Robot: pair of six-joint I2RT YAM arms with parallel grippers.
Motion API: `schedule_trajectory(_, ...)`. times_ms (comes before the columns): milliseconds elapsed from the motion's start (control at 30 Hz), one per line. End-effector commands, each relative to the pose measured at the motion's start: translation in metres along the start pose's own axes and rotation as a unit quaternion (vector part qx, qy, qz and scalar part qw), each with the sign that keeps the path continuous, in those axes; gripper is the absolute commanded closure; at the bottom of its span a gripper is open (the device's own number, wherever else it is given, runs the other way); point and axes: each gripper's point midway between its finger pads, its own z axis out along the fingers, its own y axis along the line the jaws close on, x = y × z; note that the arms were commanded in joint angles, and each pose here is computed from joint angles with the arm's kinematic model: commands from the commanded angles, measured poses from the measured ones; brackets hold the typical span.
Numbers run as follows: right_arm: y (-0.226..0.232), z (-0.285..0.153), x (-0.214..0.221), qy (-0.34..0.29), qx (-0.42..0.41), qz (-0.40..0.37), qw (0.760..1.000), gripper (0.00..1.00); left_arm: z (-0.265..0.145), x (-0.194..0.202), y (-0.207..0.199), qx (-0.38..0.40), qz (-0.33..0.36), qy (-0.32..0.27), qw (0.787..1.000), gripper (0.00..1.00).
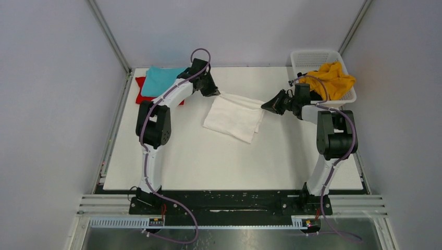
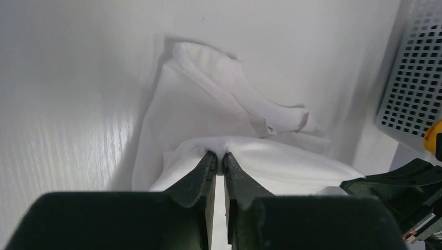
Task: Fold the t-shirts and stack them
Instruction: Fold the long partially folded tshirt into a neat square, then put the neatly folded tshirt into the corner of the board with the left arm
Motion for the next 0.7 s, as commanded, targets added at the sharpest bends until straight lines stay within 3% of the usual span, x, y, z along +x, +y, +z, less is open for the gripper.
schedule_trajectory(0,-0.013,0.006,-0.029,-0.045,0.039,0.003,0.998,0.94,0.013,-0.026,-0.002,0.002,0.015,-0.027,1.0,0.84)
schedule_trajectory(67,-0.016,0.008,-0.037,-0.058,0.051,0.0,0.997,0.69,0.02,-0.026,-0.008,0.016,0.021,-0.02,0.999,0.68)
schedule_trajectory(133,-0.015,0.01,-0.043,-0.056,0.057,-0.006,0.997,0.39,0.019,-0.029,-0.018,0.043,0.038,-0.018,0.998,0.35)
schedule_trajectory(200,-0.011,0.009,-0.046,-0.055,0.057,-0.009,0.997,0.15,0.013,-0.03,-0.027,0.065,0.05,-0.02,0.996,0.1)
schedule_trajectory(233,-0.008,0.007,-0.045,-0.056,0.055,-0.011,0.997,0.02,0.01,-0.03,-0.031,0.073,0.055,-0.024,0.996,0.02)
schedule_trajectory(400,-0.009,-0.019,-0.031,-0.071,0.087,-0.035,0.993,0.01,0.003,-0.012,-0.023,0.074,0.086,-0.013,0.993,0.01)
schedule_trajectory(667,-0.011,-0.06,0.032,-0.054,0.081,-0.046,0.994,0.0,0.033,0.031,0.029,-0.011,0.127,0.045,0.991,0.07)
